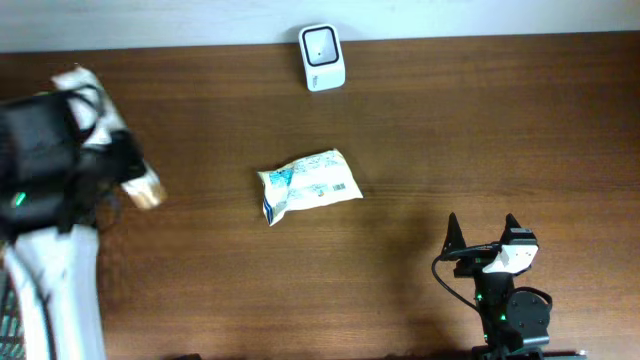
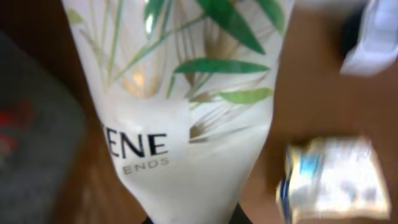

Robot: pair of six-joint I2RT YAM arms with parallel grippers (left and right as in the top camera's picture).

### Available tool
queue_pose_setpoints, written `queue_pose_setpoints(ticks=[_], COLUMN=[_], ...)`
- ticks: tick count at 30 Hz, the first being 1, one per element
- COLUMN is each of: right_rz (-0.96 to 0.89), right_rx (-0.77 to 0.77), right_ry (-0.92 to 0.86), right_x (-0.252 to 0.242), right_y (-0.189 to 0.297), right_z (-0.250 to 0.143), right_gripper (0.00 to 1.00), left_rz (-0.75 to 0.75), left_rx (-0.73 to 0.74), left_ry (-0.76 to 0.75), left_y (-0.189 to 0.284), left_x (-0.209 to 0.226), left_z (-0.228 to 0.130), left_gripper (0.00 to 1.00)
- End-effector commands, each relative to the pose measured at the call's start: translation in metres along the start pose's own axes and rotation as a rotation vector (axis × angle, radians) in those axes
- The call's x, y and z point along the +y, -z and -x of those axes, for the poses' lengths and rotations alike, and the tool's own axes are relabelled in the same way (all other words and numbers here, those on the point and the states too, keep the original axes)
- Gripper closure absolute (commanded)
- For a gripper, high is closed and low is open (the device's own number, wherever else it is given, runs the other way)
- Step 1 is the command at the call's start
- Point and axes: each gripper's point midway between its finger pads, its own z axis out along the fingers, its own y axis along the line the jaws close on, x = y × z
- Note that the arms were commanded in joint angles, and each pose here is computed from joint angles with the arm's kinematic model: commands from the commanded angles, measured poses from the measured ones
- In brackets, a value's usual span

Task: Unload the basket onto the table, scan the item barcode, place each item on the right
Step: 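Place the white tube left of the white-blue bag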

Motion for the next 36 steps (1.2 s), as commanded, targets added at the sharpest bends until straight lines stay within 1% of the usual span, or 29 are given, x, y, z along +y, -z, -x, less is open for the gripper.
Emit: queue_pose_setpoints(ticks=[1,2,3,6,9,10,11,12,13,14,17,19,20,23,25,26,27,28,29,32,34,36], right_rz=[-0.007,-0.007,-0.007,-0.007,-0.007,-0.007,-0.007,-0.007,-0.007,-0.007,-0.007,-0.007,-0.007,-0.007,-0.007,-0.007,-0.007,-0.007,-0.007,-0.007,-0.008,-0.007], right_rx=[0.004,0.003,0.004,0.003,0.004,0.003,0.004,0.004,0.004,0.004,0.004,0.004,0.004,0.004,0.004,0.003,0.004,0.003,0.004,0.004,0.003,0.004], right_ry=[-0.004,-0.004,-0.004,-0.004,-0.004,-0.004,-0.004,-0.004,-0.004,-0.004,-0.004,-0.004,-0.004,-0.004,-0.004,-0.004,-0.004,-0.004,-0.004,-0.004,-0.004,-0.004], right_x=[-0.002,-0.002,-0.002,-0.002,-0.002,-0.002,-0.002,-0.002,-0.002,-0.002,-0.002,-0.002,-0.002,-0.002,-0.002,-0.002,-0.002,-0.002,-0.002,-0.002,-0.002,-0.002], right_y=[0.0,0.0,0.0,0.0,0.0,0.0,0.0,0.0,0.0,0.0,0.0,0.0,0.0,0.0,0.0,0.0,0.0,0.0,0.0,0.0,0.0,0.0], right_z=[-0.003,-0.003,-0.003,-0.003,-0.003,-0.003,-0.003,-0.003,-0.003,-0.003,-0.003,-0.003,-0.003,-0.003,-0.003,-0.003,-0.003,-0.003,-0.003,-0.003,-0.003,-0.003], right_gripper=[0.01,0.01,0.01,0.01,0.01,0.01,0.01,0.01,0.01,0.01,0.01,0.01,0.01,0.01,0.01,0.01,0.01,0.01,0.01,0.01,0.01,0.01], left_rz=[-0.041,-0.043,-0.038,-0.02,-0.009,-0.006,-0.006,-0.007,-0.008,-0.007,-0.021,-0.054,-0.059,-0.04,-0.072,-0.069,-0.057,-0.026,0.018,0.115,0.226,0.281], left_rx=[0.285,0.381,0.443,0.577,0.654,0.663,0.667,0.668,0.667,0.668,0.653,0.602,0.566,0.414,0.229,0.122,0.075,0.009,-0.038,-0.09,-0.106,-0.091], left_ry=[-0.022,-0.037,-0.045,-0.078,-0.121,-0.13,-0.134,-0.136,-0.135,-0.135,-0.133,-0.148,-0.156,-0.137,-0.116,-0.07,-0.039,0.019,0.083,0.206,0.343,0.418], left_y=[-0.063,-0.091,-0.109,-0.149,-0.174,-0.175,-0.175,-0.176,-0.176,-0.175,-0.171,-0.155,-0.141,-0.092,-0.048,-0.019,-0.002,0.027,0.052,0.086,0.109,0.117], left_x=[-0.036,-0.05,-0.06,-0.079,-0.092,-0.094,-0.095,-0.096,-0.096,-0.096,-0.1,-0.104,-0.104,-0.099,-0.093,-0.077,-0.063,-0.034,-0.003,0.056,0.116,0.145], left_z=[-0.044,-0.063,-0.079,-0.12,-0.147,-0.15,-0.151,-0.152,-0.152,-0.152,-0.142,-0.11,-0.087,-0.02,0.038,0.069,0.082,0.097,0.103,0.1,0.086,0.074], left_gripper=[1.0,1.0,1.0,1.0,1.0,0.97,0.81,0.48,0.28,0.19,0.01,0.0,0.01,0.01,0.01,0.01,0.01,0.01,0.01,0.01,0.02,0.04])
